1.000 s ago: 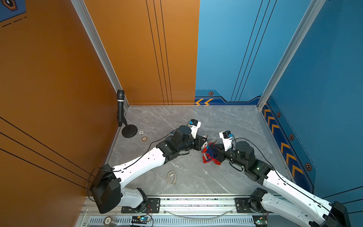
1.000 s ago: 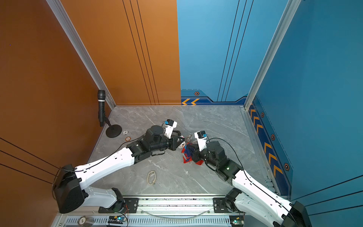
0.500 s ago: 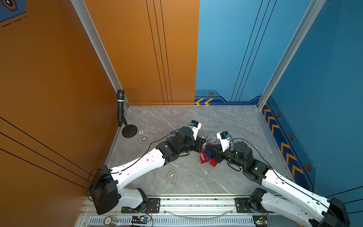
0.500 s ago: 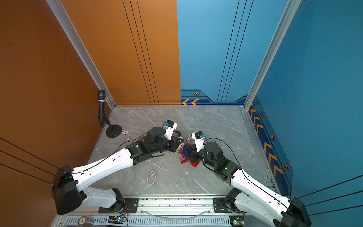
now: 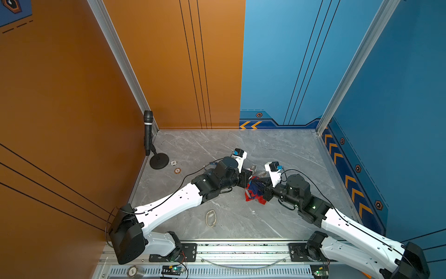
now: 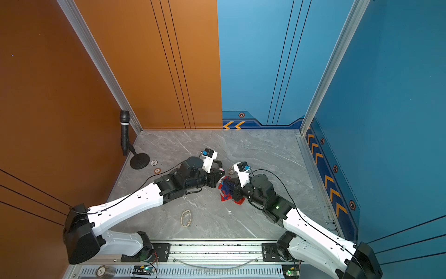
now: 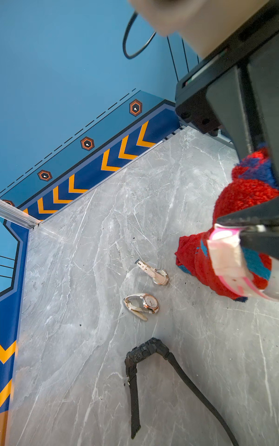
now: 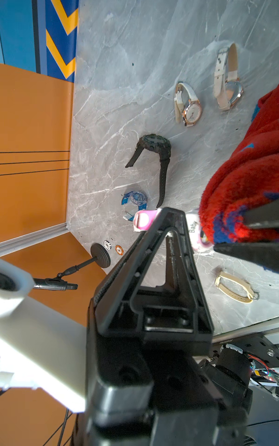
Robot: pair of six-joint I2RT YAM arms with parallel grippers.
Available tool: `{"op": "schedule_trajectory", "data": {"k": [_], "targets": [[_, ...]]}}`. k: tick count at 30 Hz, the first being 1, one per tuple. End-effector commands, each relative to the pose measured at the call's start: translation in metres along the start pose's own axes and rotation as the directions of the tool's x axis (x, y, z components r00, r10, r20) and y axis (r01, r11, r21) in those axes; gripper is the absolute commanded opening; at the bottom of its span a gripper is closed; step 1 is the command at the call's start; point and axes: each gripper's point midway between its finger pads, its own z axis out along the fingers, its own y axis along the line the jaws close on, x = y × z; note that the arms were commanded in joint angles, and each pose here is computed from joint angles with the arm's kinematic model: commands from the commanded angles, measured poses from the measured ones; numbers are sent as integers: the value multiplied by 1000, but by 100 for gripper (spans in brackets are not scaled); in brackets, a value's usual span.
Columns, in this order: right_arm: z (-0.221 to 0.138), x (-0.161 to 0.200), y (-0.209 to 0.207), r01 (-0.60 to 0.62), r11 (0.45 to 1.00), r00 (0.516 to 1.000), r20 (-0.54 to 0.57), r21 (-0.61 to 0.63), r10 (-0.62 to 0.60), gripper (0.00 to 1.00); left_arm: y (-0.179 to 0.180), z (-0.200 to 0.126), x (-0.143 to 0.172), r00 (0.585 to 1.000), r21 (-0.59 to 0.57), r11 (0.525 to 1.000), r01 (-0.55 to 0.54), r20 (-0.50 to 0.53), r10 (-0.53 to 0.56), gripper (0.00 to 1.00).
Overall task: Wipe the watch dial
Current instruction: Wipe the dirt from the watch dial.
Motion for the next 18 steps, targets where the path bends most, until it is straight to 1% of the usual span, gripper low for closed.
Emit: {"op": "schedule_trajectory", "data": {"k": [1, 4, 8, 18], "targets": [[-4, -5, 10, 81, 996, 996, 29, -44, -80, 0, -5, 0, -2, 1000, 23, 1000, 11, -4, -11, 0], [-7, -4, 7, 95, 995, 995, 36, -33, -93, 0, -11, 1, -2, 1000, 39, 999, 9, -18, -8, 0], [-6, -2, 6, 84, 996, 996, 39, -29, -83, 0, -15, 2, -1, 1000, 49, 999, 9, -23, -8, 0], [-1, -5, 6, 71, 997, 996, 54, -34, -69, 0, -26, 5, 1, 998, 108, 993, 50, -37, -46, 0]]}}
